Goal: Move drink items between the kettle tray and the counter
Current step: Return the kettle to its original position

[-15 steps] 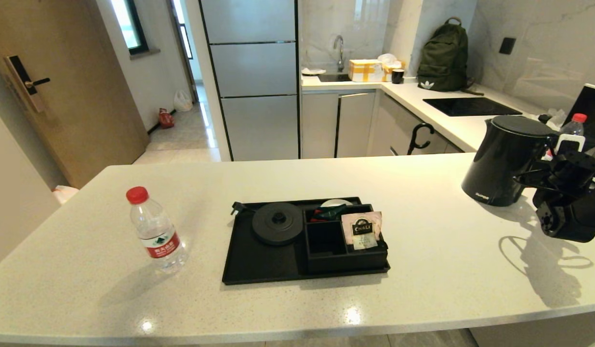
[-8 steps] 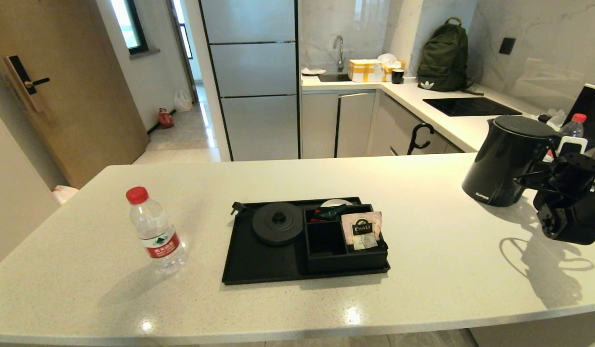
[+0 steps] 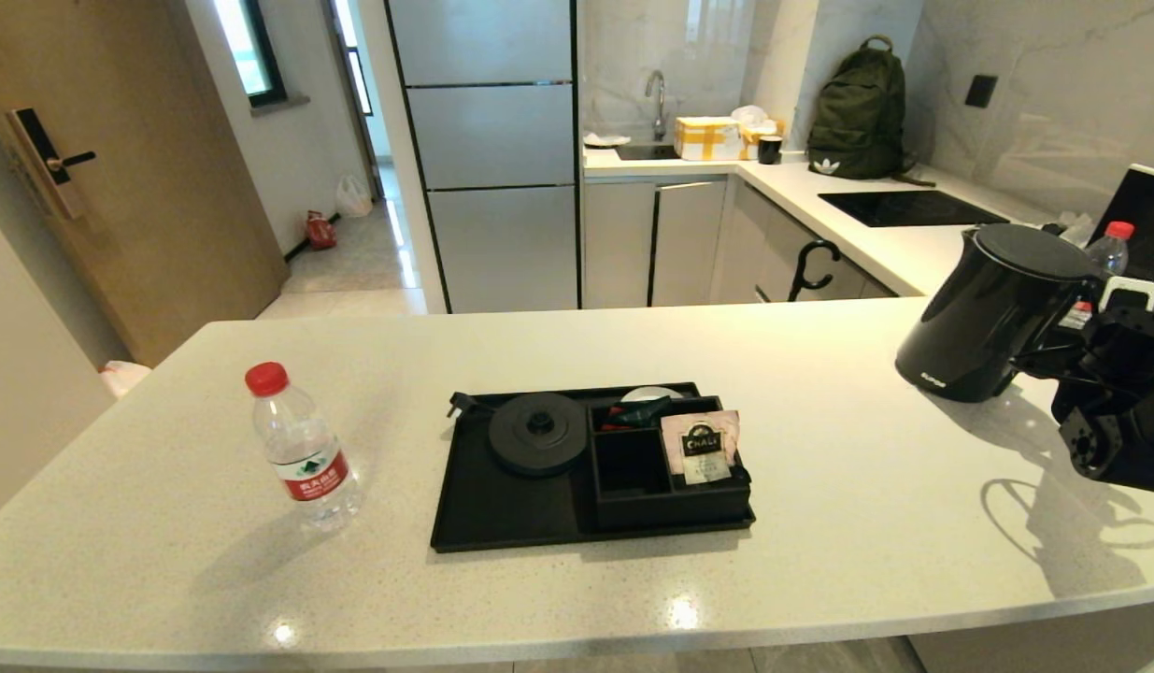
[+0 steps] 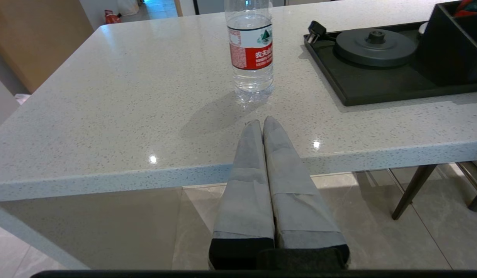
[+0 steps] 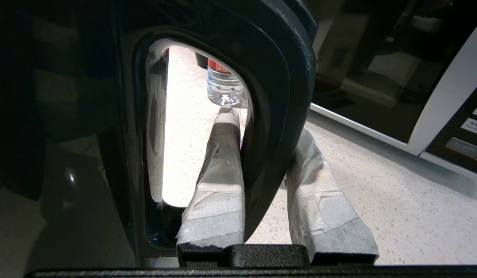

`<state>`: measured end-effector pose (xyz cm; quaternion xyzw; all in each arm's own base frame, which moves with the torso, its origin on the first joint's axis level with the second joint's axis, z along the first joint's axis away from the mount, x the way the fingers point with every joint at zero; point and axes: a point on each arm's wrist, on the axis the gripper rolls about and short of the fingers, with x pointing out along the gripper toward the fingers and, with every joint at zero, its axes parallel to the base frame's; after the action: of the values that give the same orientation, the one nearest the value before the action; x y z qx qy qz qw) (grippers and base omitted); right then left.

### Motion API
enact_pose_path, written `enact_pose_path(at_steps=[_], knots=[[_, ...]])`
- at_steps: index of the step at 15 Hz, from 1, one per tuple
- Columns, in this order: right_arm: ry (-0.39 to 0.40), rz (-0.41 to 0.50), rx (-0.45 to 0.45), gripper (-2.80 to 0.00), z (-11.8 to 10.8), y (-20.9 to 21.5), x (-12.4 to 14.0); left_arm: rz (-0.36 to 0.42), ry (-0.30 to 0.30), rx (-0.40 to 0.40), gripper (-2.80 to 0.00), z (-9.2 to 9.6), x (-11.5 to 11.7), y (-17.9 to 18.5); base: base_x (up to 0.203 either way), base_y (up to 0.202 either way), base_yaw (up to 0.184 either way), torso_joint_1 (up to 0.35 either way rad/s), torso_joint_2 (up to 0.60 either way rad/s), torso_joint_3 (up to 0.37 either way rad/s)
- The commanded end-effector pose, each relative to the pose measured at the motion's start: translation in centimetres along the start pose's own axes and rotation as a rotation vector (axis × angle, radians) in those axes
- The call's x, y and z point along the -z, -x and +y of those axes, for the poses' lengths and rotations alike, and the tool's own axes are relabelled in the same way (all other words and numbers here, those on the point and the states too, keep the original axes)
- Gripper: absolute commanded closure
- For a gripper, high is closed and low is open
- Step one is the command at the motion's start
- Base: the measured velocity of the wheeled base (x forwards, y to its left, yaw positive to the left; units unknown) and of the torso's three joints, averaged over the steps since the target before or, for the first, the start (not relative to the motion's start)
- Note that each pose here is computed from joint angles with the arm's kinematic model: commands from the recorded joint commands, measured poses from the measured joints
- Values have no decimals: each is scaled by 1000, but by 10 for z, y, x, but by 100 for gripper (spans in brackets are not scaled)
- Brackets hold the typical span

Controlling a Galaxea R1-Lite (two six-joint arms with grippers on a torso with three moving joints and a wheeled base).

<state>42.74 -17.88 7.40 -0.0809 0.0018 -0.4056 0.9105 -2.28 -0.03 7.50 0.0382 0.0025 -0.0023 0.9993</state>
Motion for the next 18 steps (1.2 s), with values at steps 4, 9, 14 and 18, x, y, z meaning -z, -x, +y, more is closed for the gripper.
enact_pose_path(at_steps=[4,9,14,18], knots=[[-14,-47,11,0,2,-6,-22,-1,0,0,0,0,0,0,0,0,0,0,0,0],[-25,-68,14,0,-2,-2,-37,0,0,-1,0,0,0,0,0,0,0,0,0,0],[-39,-82,17,0,-7,7,-54,1,0,0,0,0,0,0,0,0,0,0,0,0],[-44,-88,16,0,-8,14,-62,-1,0,0,0,0,0,0,0,0,0,0,0,0]])
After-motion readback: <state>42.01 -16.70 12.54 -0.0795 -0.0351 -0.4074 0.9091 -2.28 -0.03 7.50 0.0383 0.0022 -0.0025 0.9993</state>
